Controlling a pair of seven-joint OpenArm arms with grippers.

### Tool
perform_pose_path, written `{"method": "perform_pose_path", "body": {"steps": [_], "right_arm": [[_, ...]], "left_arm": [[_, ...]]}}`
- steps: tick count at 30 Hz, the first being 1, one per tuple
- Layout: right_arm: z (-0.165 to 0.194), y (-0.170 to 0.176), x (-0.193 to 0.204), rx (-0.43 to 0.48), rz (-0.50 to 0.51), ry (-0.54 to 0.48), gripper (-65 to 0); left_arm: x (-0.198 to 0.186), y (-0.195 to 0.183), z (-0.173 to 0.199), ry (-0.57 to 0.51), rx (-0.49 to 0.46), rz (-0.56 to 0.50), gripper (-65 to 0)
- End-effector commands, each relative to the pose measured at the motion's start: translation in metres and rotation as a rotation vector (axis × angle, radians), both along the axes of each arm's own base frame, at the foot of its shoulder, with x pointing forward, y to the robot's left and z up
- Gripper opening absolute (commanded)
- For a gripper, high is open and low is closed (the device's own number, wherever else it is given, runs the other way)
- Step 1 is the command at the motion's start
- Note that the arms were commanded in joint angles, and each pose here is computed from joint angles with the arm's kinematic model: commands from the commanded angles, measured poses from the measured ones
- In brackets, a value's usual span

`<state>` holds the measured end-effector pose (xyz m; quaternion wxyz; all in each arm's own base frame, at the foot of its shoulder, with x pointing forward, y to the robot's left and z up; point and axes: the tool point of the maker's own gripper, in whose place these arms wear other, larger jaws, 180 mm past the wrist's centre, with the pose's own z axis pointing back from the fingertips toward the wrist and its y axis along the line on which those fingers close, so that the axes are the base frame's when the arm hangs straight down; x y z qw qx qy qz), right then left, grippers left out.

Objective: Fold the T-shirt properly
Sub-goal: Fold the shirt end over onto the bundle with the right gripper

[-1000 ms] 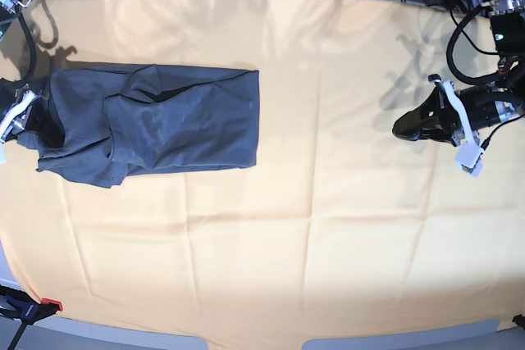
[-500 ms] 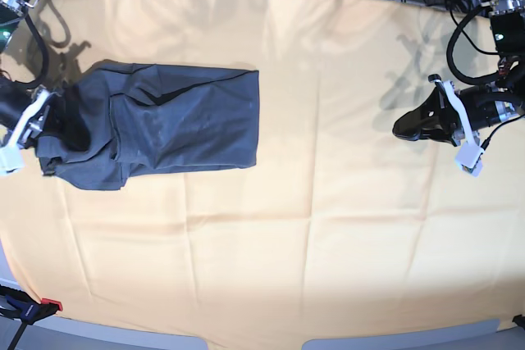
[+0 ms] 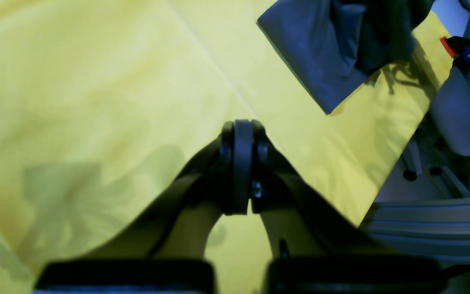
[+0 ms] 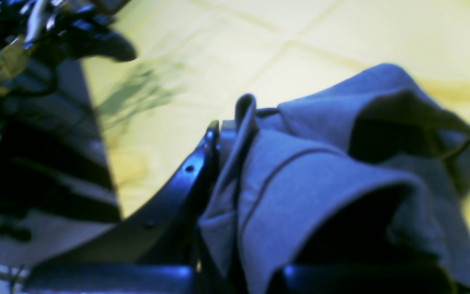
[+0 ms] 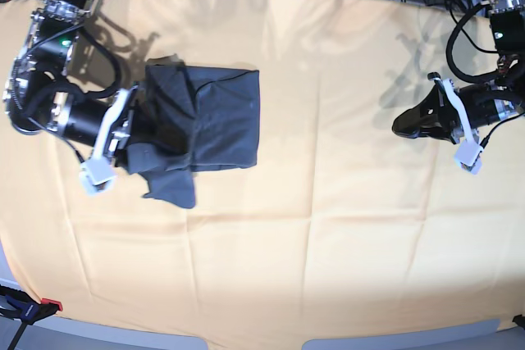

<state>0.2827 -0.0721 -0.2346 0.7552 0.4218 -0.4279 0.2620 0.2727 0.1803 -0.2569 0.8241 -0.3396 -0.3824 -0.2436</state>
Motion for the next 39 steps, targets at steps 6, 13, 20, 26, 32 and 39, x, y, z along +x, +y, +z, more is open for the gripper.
{"method": "perform_pose_path", "body": {"steps": [6, 13, 20, 26, 32, 39], "right_arm": [[-0.013, 0.061, -0.008, -0.042, 0.121, 0.007, -65.0], [-0.020, 0.112, -0.006, -0.110, 0.160, -0.060, -25.1], [-0.011, 0.152, -0.020, -0.165, 0.324, -0.136, -21.1], [0.020, 0.132, 0.013, -0.201, 0.247, -0.244, -21.3], [0.074, 0.068, 0.053, -0.102, 0.014, -0.344, -21.3], [0.046, 0.002, 0.054, -0.175, -0.136, -0.257, -32.7]], "left_arm": [[0.005, 0.001, 0.016, -0.047, -0.014, -0.003, -65.0], [0.005, 0.001, 0.015, -0.046, -0.011, -0.003, -65.0], [0.005, 0.001, 0.015, -0.045, -0.008, -0.002, -65.0], [0.006, 0.004, 0.011, -0.041, 0.015, 0.004, -65.0], [0.006, 0.007, 0.007, -0.036, 0.040, 0.012, -65.0], [0.006, 0.007, 0.008, -0.036, 0.039, 0.012, -65.0]]}}
